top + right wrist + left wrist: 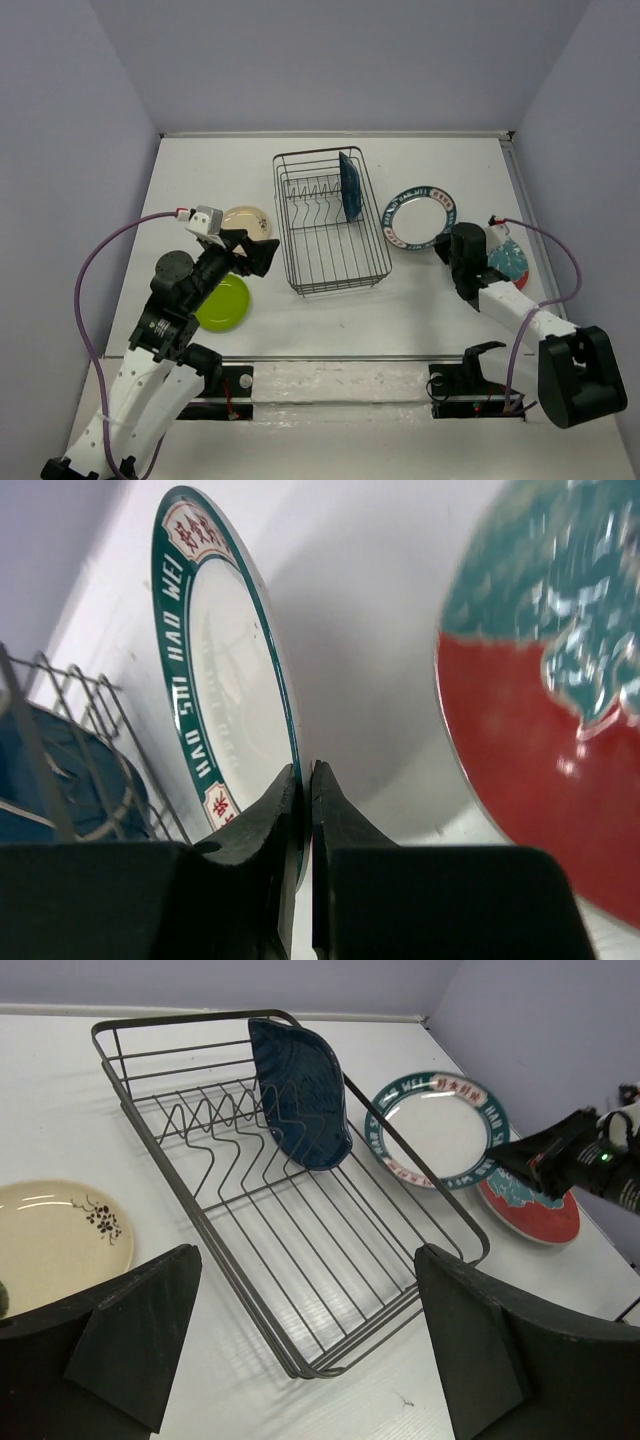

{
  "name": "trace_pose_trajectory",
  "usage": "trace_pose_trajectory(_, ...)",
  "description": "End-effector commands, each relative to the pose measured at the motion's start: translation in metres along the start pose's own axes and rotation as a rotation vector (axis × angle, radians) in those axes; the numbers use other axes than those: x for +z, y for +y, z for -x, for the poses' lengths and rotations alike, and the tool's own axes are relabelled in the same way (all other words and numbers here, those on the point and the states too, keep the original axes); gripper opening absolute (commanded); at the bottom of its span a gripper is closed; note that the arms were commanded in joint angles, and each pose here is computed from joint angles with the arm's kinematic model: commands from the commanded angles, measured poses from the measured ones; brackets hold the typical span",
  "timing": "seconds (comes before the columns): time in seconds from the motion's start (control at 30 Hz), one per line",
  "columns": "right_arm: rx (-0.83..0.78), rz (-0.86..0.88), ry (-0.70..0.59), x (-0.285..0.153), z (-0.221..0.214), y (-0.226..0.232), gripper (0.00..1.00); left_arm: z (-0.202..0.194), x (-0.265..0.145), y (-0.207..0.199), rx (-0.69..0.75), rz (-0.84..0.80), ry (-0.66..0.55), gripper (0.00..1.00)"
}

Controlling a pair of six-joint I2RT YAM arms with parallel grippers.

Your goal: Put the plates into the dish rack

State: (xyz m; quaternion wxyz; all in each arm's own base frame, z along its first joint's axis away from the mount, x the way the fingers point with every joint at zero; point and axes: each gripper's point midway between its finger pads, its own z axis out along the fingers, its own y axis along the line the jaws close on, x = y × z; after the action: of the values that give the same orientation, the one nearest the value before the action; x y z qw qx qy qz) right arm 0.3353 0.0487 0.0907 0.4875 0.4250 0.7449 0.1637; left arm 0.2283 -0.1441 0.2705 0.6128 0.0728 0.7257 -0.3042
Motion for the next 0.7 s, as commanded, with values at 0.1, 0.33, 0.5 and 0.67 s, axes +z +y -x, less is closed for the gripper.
trace_pose_trajectory(0.1,-0.300,0.059,-0.484,-0.069,0.162,0.118,0.07,0.026,-0.004,-0.012,0.014,-0.041,-0.075,0.99)
trace_pose_trajectory(0.33,-0.678,0.073,-0.547,-0.126,0.144,0.231,0.07,0.035,-0.005,-0.010,0.008,-0.029,-0.115,0.99)
trace_pose_trajectory(0.5,-0.861,0.042,-0.545,-0.139,0.101,0.281,0.07,0.041,-0.007,0.001,-0.003,0.042,-0.142,0.99)
trace_pose_trajectory(0.67,-1.011,0.012,-0.546,-0.139,0.060,0.321,0.07,0.041,-0.012,0.013,-0.012,0.110,-0.145,0.99)
